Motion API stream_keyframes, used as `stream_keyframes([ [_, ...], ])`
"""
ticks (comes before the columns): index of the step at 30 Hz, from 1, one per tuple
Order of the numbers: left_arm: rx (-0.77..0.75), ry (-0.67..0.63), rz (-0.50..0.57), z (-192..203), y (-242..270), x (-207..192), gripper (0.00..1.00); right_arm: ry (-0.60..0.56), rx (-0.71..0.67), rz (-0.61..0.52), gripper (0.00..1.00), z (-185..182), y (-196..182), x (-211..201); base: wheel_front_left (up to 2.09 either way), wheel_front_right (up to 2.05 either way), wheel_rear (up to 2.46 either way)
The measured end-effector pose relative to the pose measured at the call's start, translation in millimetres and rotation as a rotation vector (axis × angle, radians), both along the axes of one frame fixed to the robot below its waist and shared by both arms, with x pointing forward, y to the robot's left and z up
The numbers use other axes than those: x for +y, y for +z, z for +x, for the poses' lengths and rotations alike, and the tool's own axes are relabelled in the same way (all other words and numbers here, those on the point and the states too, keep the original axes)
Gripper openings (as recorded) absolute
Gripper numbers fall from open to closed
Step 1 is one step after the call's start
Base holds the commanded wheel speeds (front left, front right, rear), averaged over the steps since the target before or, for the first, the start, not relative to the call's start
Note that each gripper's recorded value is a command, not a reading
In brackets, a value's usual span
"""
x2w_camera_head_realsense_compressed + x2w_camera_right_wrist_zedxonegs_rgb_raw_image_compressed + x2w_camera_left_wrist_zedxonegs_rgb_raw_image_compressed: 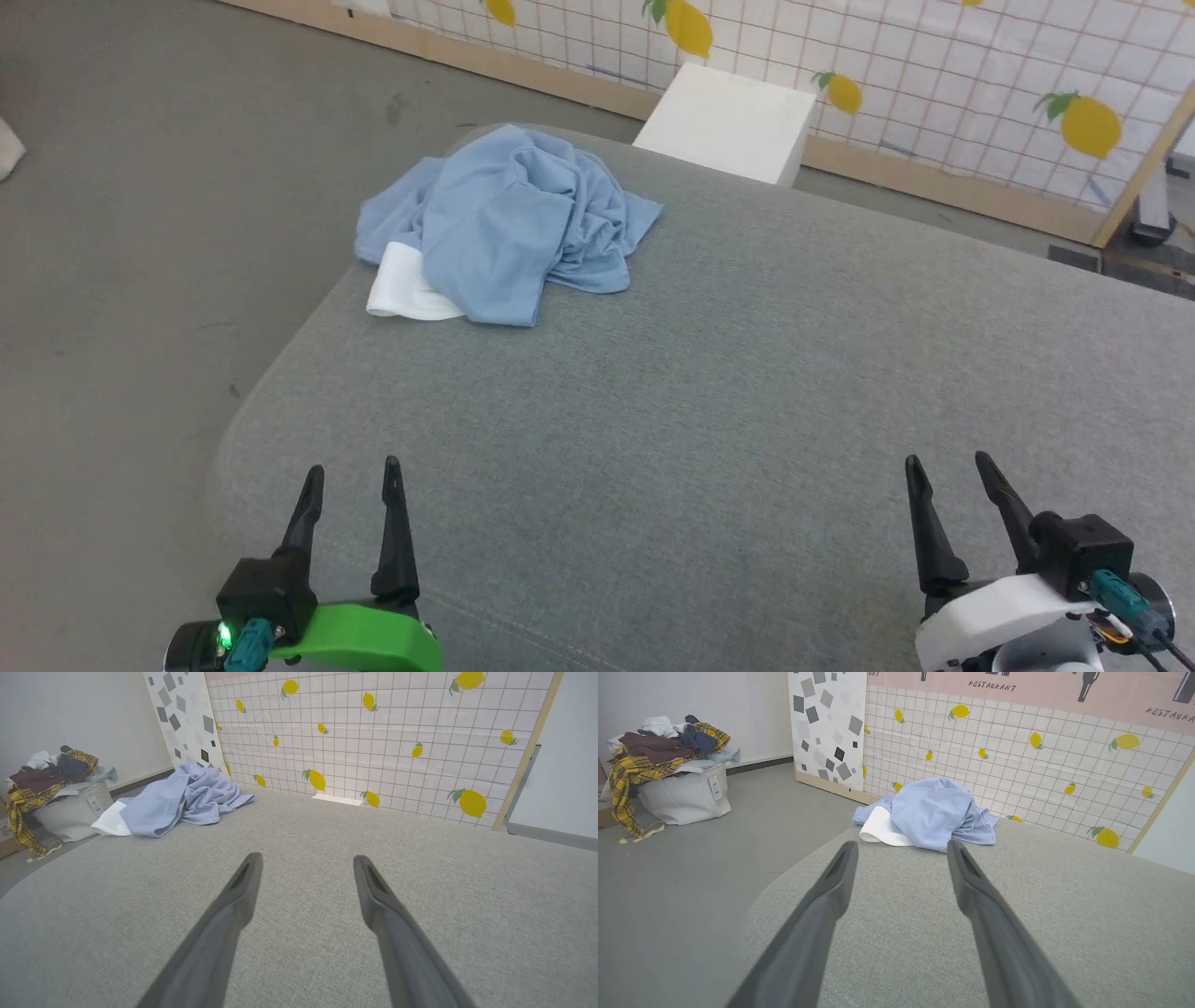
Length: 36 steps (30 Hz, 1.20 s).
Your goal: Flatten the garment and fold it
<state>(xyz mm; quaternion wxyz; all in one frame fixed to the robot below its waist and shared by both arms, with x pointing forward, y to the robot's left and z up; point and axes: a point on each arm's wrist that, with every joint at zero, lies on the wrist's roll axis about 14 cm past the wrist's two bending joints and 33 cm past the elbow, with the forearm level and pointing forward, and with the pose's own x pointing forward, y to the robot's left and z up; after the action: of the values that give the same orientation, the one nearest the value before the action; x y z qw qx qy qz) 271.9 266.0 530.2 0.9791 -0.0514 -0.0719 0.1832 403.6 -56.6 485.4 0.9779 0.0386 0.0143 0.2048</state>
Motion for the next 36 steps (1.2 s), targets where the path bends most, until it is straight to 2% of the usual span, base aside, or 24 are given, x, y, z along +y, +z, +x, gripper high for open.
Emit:
stream_keyframes([
  [19, -0.037, 0.087, -0.034, -26.7, -0.6, 16.8, 1.00, 0.059, -0.001, 0.023, 1.00, 1.6, -3.0, 23.4, 0.00, 0.00, 0.00],
  [36, -0.044, 0.076, -0.040, -26.4, -0.7, 13.1, 1.00, 0.049, -0.002, 0.030, 1.00, 1.8, -3.3, 20.4, 0.00, 0.00, 0.00],
])
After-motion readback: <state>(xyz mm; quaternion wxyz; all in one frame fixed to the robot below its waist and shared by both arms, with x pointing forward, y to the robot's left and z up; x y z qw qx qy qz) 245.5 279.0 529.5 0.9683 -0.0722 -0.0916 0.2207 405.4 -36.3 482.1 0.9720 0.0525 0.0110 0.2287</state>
